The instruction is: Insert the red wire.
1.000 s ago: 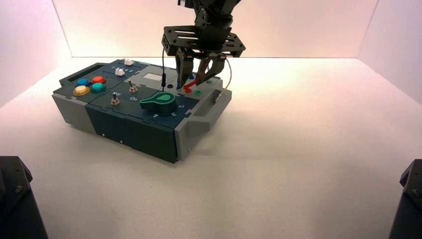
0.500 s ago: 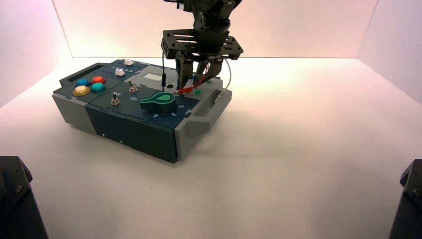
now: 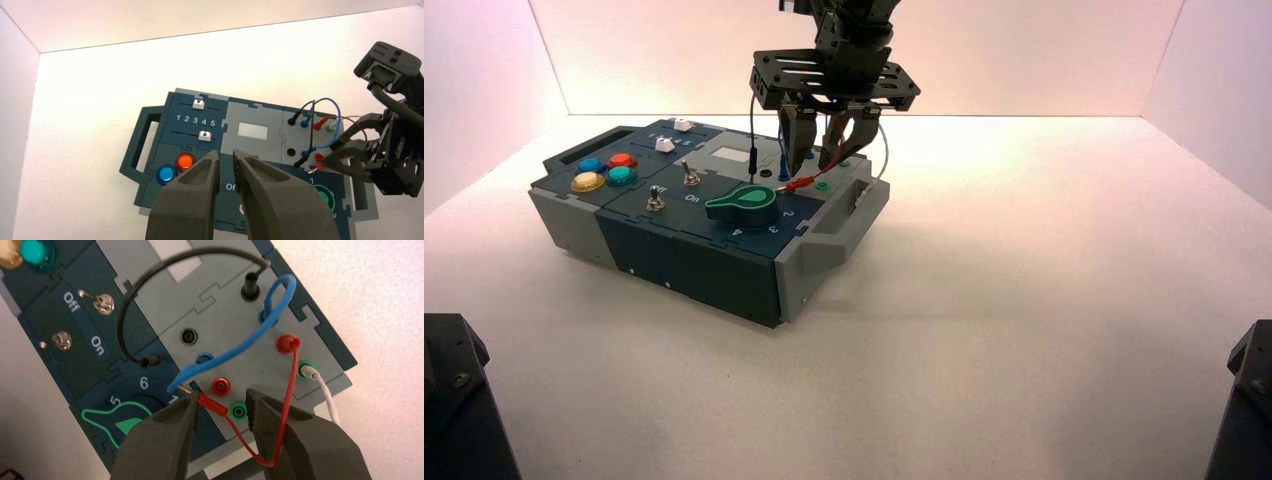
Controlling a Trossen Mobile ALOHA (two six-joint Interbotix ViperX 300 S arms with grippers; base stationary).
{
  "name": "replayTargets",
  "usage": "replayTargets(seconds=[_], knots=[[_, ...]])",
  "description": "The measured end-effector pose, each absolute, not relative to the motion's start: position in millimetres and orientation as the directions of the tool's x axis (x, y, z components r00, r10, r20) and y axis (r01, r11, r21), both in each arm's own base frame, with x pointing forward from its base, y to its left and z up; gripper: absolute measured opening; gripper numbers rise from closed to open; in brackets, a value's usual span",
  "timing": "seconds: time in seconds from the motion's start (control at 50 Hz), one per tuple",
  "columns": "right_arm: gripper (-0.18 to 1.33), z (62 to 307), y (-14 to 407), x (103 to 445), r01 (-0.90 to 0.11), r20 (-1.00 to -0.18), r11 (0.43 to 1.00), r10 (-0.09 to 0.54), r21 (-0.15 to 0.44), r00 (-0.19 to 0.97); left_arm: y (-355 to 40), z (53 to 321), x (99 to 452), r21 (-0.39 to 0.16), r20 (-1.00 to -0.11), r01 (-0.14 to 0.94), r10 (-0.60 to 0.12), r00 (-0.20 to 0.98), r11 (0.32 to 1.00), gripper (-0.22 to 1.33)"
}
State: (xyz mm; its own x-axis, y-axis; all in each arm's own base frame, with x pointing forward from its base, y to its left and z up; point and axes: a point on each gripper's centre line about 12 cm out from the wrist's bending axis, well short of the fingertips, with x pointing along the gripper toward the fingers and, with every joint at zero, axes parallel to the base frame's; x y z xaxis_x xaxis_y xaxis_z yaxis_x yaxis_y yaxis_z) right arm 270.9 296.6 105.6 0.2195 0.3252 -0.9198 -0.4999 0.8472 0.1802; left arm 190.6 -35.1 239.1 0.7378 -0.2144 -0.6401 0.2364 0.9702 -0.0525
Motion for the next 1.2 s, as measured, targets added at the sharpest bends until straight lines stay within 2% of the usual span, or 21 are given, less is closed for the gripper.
replayTargets(seconds=[0.8, 0.86, 0.98, 1.16, 1.2], knots=[[0.98, 103.7, 297.4, 263.2, -0.502, -0.933, 0.845, 0.309, 0.182, 0.182, -35.3, 239.1, 190.5, -0.053, -0.64, 0.238, -0.216, 0.737, 0.97, 0.34], [0.96, 103.7, 297.5, 263.1, -0.501, -0.933, 0.846, 0.31, 0.183, 0.182, -35.0, 239.4, 190.4, -0.051, -0.639, 0.237, -0.215, 0.739, 0.97, 0.34], [0.78, 102.3, 298.1, 262.9, -0.503, -0.934, 0.845, 0.308, 0.182, 0.18, -35.0, 239.7, 190.2, -0.051, -0.638, 0.238, -0.215, 0.74, 0.97, 0.34], [0.67, 99.8, 298.0, 262.8, -0.503, -0.936, 0.846, 0.304, 0.18, 0.176, -35.0, 239.7, 190.2, -0.052, -0.638, 0.237, -0.215, 0.74, 0.97, 0.34], [0.6, 99.8, 297.6, 263.2, -0.503, -0.936, 0.846, 0.303, 0.179, 0.176, -35.1, 240.0, 190.1, -0.053, -0.636, 0.236, -0.215, 0.741, 0.97, 0.34]])
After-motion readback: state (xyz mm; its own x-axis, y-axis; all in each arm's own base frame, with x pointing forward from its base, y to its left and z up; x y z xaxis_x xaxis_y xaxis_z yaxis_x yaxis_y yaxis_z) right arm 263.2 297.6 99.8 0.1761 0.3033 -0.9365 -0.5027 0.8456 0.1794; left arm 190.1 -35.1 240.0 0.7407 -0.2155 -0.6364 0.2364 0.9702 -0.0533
